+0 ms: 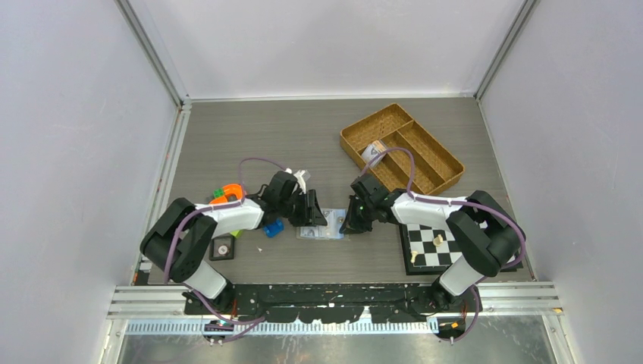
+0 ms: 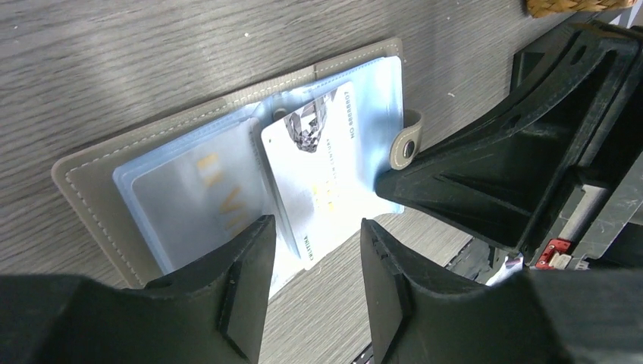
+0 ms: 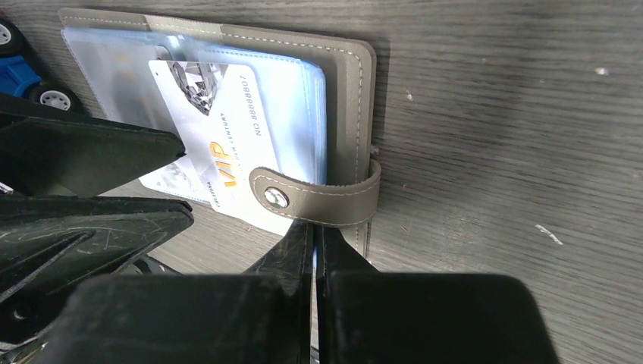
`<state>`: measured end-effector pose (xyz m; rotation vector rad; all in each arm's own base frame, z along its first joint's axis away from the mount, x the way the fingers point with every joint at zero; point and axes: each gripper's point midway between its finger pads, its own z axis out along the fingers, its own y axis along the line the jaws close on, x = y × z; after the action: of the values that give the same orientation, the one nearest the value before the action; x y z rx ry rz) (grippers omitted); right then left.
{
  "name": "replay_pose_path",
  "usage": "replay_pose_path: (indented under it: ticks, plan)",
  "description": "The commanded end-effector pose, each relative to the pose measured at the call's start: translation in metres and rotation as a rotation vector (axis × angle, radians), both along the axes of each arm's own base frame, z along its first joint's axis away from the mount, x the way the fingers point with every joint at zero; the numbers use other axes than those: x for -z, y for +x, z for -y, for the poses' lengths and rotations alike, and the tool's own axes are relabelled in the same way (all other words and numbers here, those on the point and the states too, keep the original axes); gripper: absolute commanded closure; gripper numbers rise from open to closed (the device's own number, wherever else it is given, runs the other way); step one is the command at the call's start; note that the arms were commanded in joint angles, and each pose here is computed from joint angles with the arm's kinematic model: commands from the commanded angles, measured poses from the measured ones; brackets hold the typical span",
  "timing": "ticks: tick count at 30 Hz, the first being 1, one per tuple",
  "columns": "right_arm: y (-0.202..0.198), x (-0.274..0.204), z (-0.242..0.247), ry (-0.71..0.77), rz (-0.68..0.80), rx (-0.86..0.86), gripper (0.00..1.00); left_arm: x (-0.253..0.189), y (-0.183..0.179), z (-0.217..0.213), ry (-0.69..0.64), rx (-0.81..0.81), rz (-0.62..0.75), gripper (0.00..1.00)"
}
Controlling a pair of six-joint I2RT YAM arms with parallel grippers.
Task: Put the credit cards into the card holder
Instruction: Insert the credit card into the card holder.
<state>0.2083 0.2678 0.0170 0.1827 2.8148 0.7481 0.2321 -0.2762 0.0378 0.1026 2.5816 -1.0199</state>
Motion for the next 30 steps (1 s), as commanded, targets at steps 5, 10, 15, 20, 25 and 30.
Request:
replay_pose_path:
  ticks: [5, 10, 15, 20, 25, 30]
  plan:
    - [-0.004, 0.022, 0.026, -0.130, -0.002, 0.039, 0.95, 0.010, -0.007, -0.017, 0.101, 0.011, -0.017, 0.51]
    - [-0.003, 0.016, 0.024, -0.117, 0.005, 0.041, 0.75, 0.018, -0.009, -0.014, 0.102, 0.020, -0.034, 0.56]
    - [-0.002, 0.011, 0.025, -0.116, 0.016, 0.046, 0.72, 0.026, -0.008, -0.016, 0.127, 0.018, -0.042, 0.61]
    - [-0.004, 0.009, 0.028, -0.118, 0.018, 0.053, 0.72, 0.032, -0.010, -0.017, 0.136, 0.017, -0.055, 0.64]
    - [-0.004, 0.006, 0.031, -0.125, 0.031, 0.061, 0.72, 0.033, -0.009, -0.018, 0.138, 0.015, -0.054, 0.65]
    - [-0.005, 0.009, 0.030, -0.118, 0.024, 0.054, 0.78, 0.033, -0.010, -0.016, 0.133, 0.019, -0.058, 0.66]
